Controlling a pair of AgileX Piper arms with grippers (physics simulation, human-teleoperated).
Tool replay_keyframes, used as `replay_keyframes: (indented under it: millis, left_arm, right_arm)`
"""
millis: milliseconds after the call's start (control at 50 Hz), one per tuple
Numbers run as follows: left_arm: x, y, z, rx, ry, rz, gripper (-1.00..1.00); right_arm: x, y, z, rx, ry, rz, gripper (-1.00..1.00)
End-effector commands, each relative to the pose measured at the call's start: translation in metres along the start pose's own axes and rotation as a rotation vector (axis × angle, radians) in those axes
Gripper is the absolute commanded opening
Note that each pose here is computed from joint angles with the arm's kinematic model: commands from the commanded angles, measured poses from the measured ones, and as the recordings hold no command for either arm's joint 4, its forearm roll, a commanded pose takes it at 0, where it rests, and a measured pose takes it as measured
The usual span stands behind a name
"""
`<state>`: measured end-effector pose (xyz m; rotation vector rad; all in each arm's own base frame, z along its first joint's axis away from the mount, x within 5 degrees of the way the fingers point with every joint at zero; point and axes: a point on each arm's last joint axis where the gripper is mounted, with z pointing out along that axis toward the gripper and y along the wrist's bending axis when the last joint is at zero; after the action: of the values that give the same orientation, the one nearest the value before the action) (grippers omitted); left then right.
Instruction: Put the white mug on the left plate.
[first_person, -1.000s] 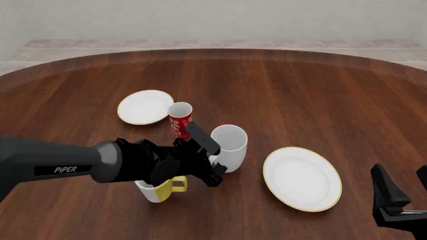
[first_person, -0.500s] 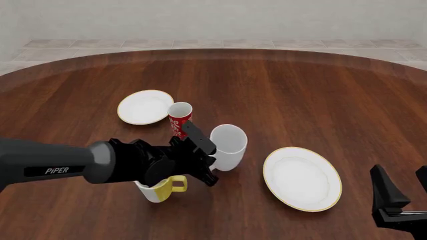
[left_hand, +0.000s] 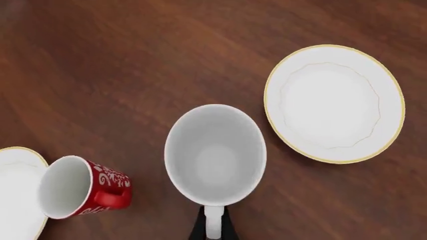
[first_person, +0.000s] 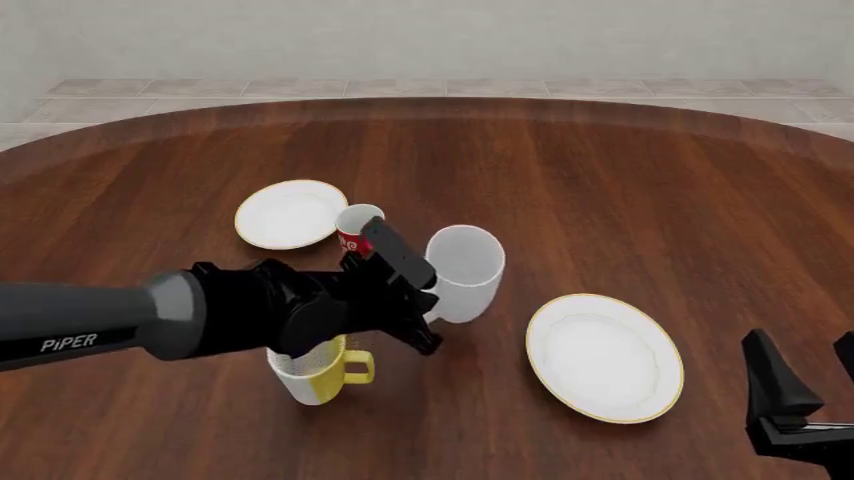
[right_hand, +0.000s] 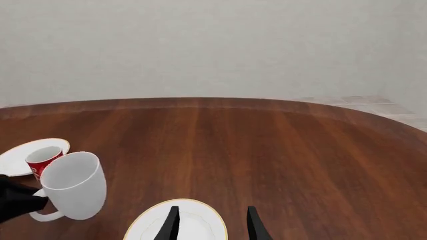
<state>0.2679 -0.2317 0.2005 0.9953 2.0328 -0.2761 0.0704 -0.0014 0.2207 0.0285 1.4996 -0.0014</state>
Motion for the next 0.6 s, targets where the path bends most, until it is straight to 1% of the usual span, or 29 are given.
replay_keyframes:
  millis: [20, 200, 240, 380, 400, 440, 480, 520, 600]
  left_arm:
    - [-0.032, 0.0, -0.026, 0.001, -0.071, 0.004, -1.0]
    - [-0.054, 0.009, -0.048, -0.021, -0.128, 0.002, -1.0]
    - [-0.056, 0.009, -0.051, -0.022, -0.132, 0.006, -1.0]
    - [-0.075, 0.023, -0.072, -0.058, -0.181, 0.009, -1.0]
    - [-0.079, 0.027, -0.078, -0.07, -0.197, 0.01, -1.0]
    - [-0.082, 0.029, -0.081, -0.073, -0.202, 0.003, -1.0]
    - [-0.087, 0.034, -0.086, -0.086, -0.214, 0.0, -1.0]
    - [-0.09, 0.041, -0.09, -0.102, -0.223, -0.018, -1.0]
    - [-0.095, 0.045, -0.098, -0.118, -0.241, -0.015, -1.0]
  right_arm:
    - [0.0, 0.0, 0.0, 0.001, -0.001, 0.002, 1.0]
    - [0.002, 0.0, -0.001, 0.001, -0.002, 0.004, 1.0]
    - [0.002, 0.0, -0.001, 0.001, -0.002, 0.004, 1.0]
    - [0.0, 0.0, 0.0, 0.001, -0.002, 0.004, 1.0]
    - [0.0, 0.0, 0.0, 0.001, -0.002, 0.003, 1.0]
    - [0.0, 0.0, 0.0, 0.001, -0.002, 0.003, 1.0]
    - [0.0, 0.0, 0.0, 0.001, -0.002, 0.003, 1.0]
    - [-0.001, 0.0, 0.0, 0.001, -0.002, 0.002, 1.0]
    - [0.001, 0.0, -0.001, 0.001, -0.002, 0.002, 1.0]
